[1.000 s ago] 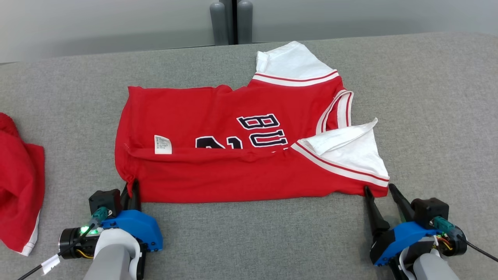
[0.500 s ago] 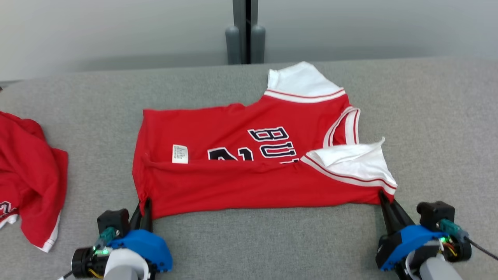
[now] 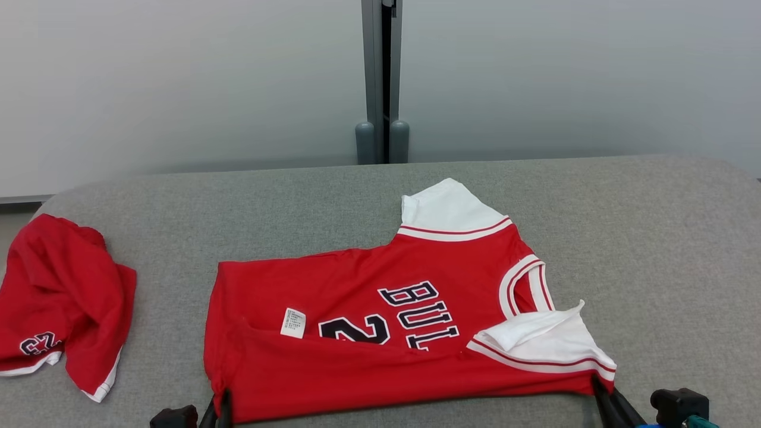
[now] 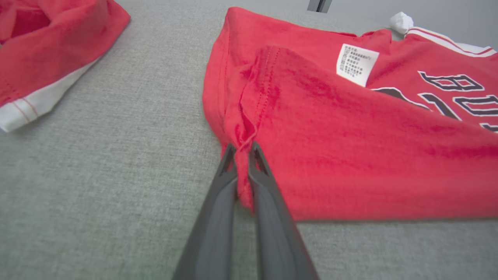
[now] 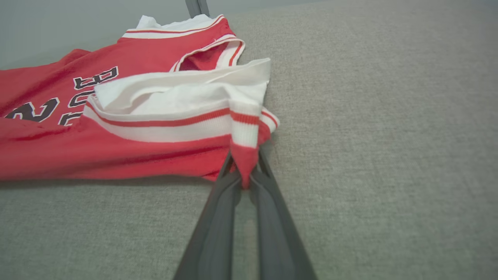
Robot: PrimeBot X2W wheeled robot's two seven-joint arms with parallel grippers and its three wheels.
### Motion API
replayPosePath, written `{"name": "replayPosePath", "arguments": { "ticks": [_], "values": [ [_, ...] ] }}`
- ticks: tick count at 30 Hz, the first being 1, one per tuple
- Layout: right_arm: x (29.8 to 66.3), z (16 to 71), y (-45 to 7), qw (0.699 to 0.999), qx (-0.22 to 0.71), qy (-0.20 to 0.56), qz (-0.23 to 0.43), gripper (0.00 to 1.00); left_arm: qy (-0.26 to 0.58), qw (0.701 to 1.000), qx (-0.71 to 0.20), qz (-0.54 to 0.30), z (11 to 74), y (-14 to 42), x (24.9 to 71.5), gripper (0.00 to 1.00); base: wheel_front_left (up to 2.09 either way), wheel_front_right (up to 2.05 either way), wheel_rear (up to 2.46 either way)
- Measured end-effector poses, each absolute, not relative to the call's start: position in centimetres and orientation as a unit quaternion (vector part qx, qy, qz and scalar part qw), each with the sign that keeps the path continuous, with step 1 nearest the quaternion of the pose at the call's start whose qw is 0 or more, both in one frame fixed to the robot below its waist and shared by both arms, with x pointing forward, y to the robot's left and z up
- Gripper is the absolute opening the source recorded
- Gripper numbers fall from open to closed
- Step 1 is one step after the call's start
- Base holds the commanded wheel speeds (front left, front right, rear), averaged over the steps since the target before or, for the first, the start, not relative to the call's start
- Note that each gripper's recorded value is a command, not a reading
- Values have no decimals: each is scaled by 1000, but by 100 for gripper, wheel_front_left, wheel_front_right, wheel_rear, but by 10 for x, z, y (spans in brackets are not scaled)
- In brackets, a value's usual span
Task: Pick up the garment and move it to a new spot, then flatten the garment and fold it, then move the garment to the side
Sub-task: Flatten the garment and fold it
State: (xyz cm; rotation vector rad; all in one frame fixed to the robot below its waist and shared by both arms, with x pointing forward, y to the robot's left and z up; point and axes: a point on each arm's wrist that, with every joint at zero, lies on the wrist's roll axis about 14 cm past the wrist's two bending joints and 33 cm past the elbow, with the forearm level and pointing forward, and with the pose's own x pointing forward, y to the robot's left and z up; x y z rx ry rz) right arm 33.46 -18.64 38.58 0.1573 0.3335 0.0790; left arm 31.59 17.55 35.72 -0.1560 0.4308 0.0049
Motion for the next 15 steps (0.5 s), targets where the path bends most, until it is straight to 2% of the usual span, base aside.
{"name": "replayPosePath", "arguments": {
  "ticks": [1, 2, 3, 4, 15],
  "values": [
    [336, 386, -188, 982, 80, 165, 37, 19, 215, 973, -78, 4, 356, 175, 316, 0, 0, 0, 0],
    [337, 385, -188, 982, 82, 166, 35, 100, 215, 974, -77, 3, 356, 175, 319, 34, 0, 0, 0],
    [340, 387, -188, 982, 83, 163, 35, 100, 213, 974, -76, 2, 357, 174, 322, 94, 0, 0, 0],
    [346, 390, -189, 983, 84, 157, 35, 100, 210, 975, -73, -1, 359, 174, 328, 100, 0, 0, 0],
    [425, 437, -181, 993, 66, 83, 60, 100, 178, 984, 18, -27, 416, 203, 434, 100, 0, 0, 0]
  ]
}}
